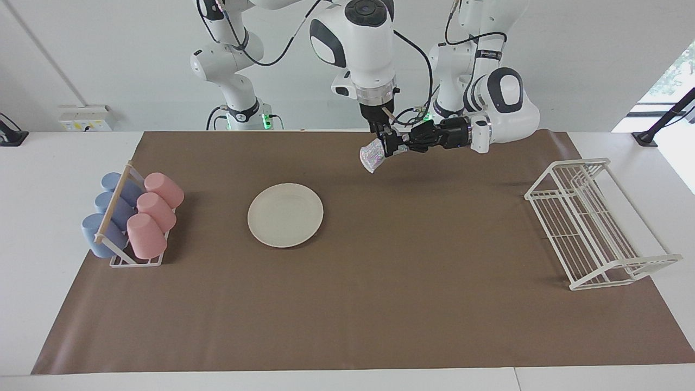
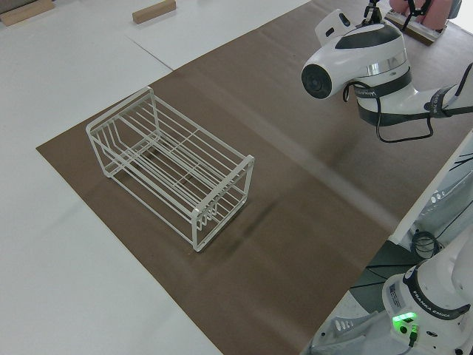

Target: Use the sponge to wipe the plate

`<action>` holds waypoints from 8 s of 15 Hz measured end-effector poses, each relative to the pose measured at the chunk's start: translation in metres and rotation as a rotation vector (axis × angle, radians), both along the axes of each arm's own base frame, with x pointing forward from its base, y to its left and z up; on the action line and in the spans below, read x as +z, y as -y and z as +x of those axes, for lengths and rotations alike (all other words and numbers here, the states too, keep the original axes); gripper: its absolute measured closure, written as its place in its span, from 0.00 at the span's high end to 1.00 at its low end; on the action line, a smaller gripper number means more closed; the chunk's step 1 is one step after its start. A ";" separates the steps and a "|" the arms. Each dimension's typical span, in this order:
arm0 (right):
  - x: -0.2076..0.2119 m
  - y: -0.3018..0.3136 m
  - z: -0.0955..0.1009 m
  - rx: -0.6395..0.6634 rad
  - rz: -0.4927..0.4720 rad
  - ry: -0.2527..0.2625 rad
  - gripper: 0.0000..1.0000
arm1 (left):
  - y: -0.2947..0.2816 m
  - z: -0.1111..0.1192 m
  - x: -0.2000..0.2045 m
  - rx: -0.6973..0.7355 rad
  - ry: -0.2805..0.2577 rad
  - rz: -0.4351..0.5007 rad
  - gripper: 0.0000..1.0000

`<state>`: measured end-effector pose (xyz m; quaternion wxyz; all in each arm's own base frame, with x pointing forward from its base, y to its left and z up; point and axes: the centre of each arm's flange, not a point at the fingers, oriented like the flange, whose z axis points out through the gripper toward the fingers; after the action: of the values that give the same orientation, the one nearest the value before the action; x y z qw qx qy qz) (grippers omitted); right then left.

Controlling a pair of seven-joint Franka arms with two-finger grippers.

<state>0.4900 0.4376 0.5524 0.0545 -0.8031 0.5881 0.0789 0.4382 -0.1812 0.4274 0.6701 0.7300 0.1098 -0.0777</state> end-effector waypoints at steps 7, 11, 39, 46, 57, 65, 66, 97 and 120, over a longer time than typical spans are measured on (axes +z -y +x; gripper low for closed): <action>-0.010 0.001 0.002 -0.008 0.001 0.004 0.47 | -0.001 -0.002 -0.001 0.001 -0.002 -0.001 0.05; -0.010 0.002 0.002 -0.011 0.002 0.007 0.19 | -0.001 -0.003 -0.001 -0.001 -0.003 -0.002 0.05; -0.215 0.228 -0.008 -0.012 -0.066 0.041 0.11 | -0.061 0.031 0.078 -0.076 -0.047 0.620 1.00; -0.238 0.226 -0.015 0.024 -0.068 0.052 0.11 | -0.096 0.036 0.143 -0.235 0.109 1.186 1.00; -0.254 0.302 0.008 0.228 -0.064 0.072 0.11 | -0.111 0.048 0.168 -0.259 0.146 1.369 1.00; -0.252 0.277 0.002 0.151 -0.065 0.076 0.11 | -0.115 0.019 0.222 -0.193 0.218 1.378 1.00; -0.252 0.262 -0.002 0.134 -0.066 0.072 0.11 | -0.118 0.016 0.226 -0.185 0.221 1.378 1.00; -0.245 0.198 0.002 0.015 0.004 0.108 0.11 | -0.123 0.014 0.229 -0.175 0.217 1.377 1.00; 0.035 0.101 -0.003 -0.107 0.054 0.032 0.11 | -0.111 0.003 0.236 -0.169 0.204 1.213 1.00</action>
<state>0.4867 0.3363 0.5877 0.0895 -0.7699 0.6269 0.0790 0.4414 -0.0697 0.6633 0.1344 0.9907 0.0114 0.0160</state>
